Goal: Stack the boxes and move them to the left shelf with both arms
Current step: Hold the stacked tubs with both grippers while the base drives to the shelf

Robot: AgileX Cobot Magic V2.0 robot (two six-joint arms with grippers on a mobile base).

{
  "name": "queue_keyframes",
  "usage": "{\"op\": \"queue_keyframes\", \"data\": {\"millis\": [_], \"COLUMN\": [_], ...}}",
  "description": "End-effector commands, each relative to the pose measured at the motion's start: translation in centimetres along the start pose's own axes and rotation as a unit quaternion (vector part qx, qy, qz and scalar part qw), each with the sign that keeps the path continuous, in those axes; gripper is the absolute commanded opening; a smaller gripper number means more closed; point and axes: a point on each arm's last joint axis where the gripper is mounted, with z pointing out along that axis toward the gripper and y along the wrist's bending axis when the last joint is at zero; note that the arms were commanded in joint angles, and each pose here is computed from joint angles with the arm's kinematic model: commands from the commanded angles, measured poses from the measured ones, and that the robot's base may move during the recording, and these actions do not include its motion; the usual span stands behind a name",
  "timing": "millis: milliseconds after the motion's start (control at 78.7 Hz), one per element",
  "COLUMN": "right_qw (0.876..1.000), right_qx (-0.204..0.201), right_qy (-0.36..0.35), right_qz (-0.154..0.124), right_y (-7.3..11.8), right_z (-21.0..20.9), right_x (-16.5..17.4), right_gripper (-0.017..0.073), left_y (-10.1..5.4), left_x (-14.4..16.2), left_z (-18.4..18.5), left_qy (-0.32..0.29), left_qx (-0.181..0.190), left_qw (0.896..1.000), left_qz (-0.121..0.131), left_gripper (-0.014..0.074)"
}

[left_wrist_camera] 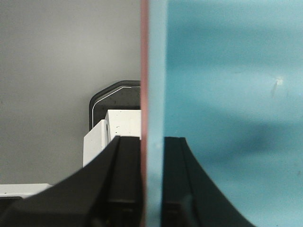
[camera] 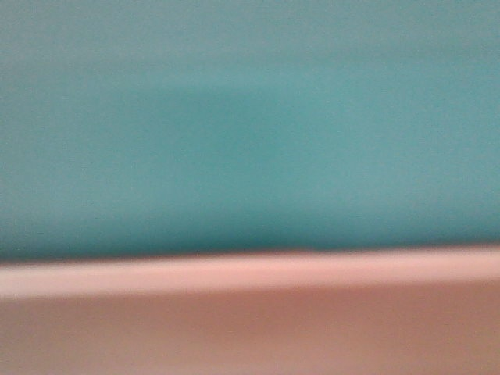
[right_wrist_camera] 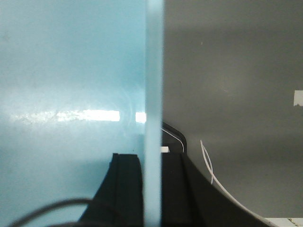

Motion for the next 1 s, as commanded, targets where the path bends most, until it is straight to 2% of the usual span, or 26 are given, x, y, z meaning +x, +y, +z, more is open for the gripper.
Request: {"op": "queue_keyframes", "data": {"millis": [0,991], "right_qw": [0.999,0.999], "right_qx": [-0.038,-0.039], "right_qy": [0.012,0.011], "right_qz": [0.007,0.007], "right_y": [0.20,0.21], "right_z": [-1.93,-1.93], "right_x": [0.43,0.42], "right_gripper": [0.0054,0.0054], "left_y": [-1.04,-1.02], "left_x": [1.42,1.40], "left_z": [-2.20,-2.20], "left_qy": [0.041,0.040], "left_qx": [0.066,0.065], "left_qw": [0.997,0.997], "left_qz": [-0.015,-0.014], "left_gripper": [-0.0007,-0.0007]}}
